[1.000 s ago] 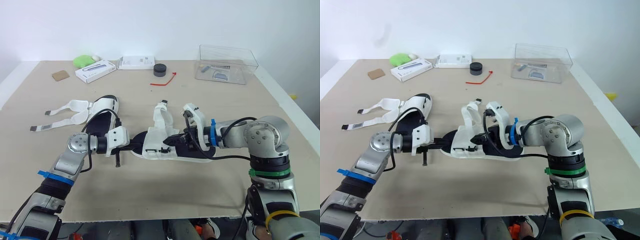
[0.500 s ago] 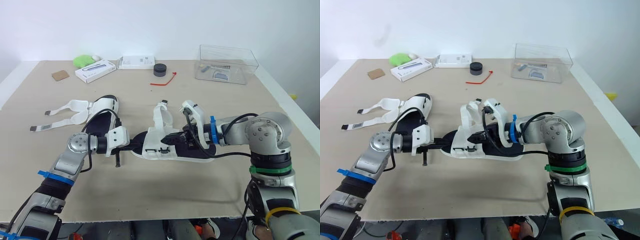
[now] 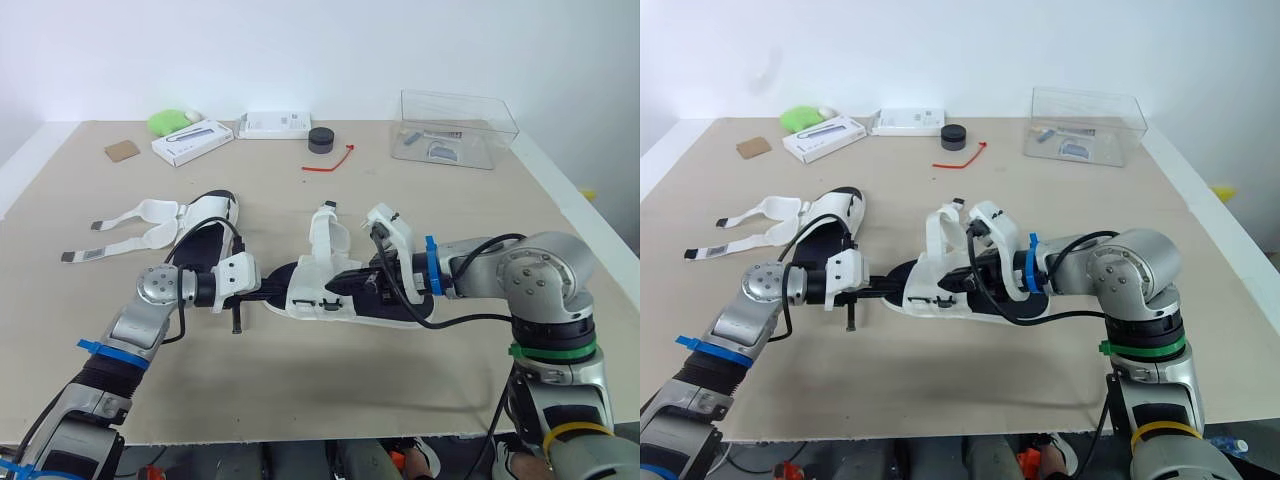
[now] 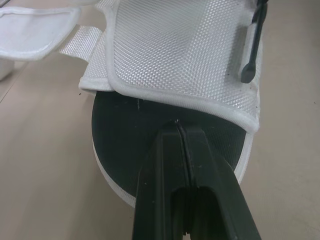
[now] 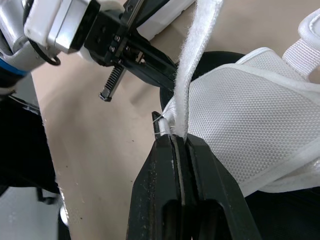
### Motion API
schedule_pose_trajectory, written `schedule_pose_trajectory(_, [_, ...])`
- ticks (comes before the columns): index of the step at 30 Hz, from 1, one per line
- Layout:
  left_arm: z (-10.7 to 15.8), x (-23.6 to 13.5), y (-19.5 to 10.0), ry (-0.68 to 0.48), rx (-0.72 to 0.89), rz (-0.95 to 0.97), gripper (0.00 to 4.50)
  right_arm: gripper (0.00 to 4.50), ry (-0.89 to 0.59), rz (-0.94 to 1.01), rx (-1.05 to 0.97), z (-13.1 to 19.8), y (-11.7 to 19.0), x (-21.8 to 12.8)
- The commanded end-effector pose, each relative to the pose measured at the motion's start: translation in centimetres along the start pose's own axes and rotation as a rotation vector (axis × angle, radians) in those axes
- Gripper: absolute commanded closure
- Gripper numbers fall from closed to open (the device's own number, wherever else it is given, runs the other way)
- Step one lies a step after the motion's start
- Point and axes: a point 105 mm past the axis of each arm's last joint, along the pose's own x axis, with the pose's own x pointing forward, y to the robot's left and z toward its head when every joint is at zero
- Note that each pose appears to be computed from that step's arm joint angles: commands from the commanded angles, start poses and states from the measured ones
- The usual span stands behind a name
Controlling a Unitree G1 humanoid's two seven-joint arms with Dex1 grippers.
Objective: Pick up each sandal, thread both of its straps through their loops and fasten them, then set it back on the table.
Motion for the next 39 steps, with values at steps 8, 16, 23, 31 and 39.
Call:
schedule_pose_trajectory(8, [-1.5, -0.1, -0.6, 0.066, -0.024, -0.025, 4.50, 4.45, -0.063, -0.010, -0.073, 2.9, -0.7, -1.3])
schedule_pose_trajectory(16, [-1.5, -0.1, -0.7, 0.067, -0.025, -0.020, 4.50, 3.59, 0.020, 0.051, -0.051, 1.1, -0.1, -1.0])
schedule_pose_trajectory(23, [-1.7, -0.3, -0.8, 0.075, -0.025, -0.022, 4.50, 2.62, -0.019, 0.015, -0.065, 1.9, -0.7, -1.2])
schedule_pose_trajectory(31, [-1.6, 0.0, -0.6, 0.069, -0.017, -0.022, 4.50, 2.62, -0.071, -0.009, -0.064, 4.5, -1.9, -0.9])
schedule_pose_trajectory(39, [-1.7, -0.2, -0.7, 0.072, -0.018, -0.018, 4.50, 2.62, -0.027, 0.033, -0.035, 4.9, -2.3, 0.0])
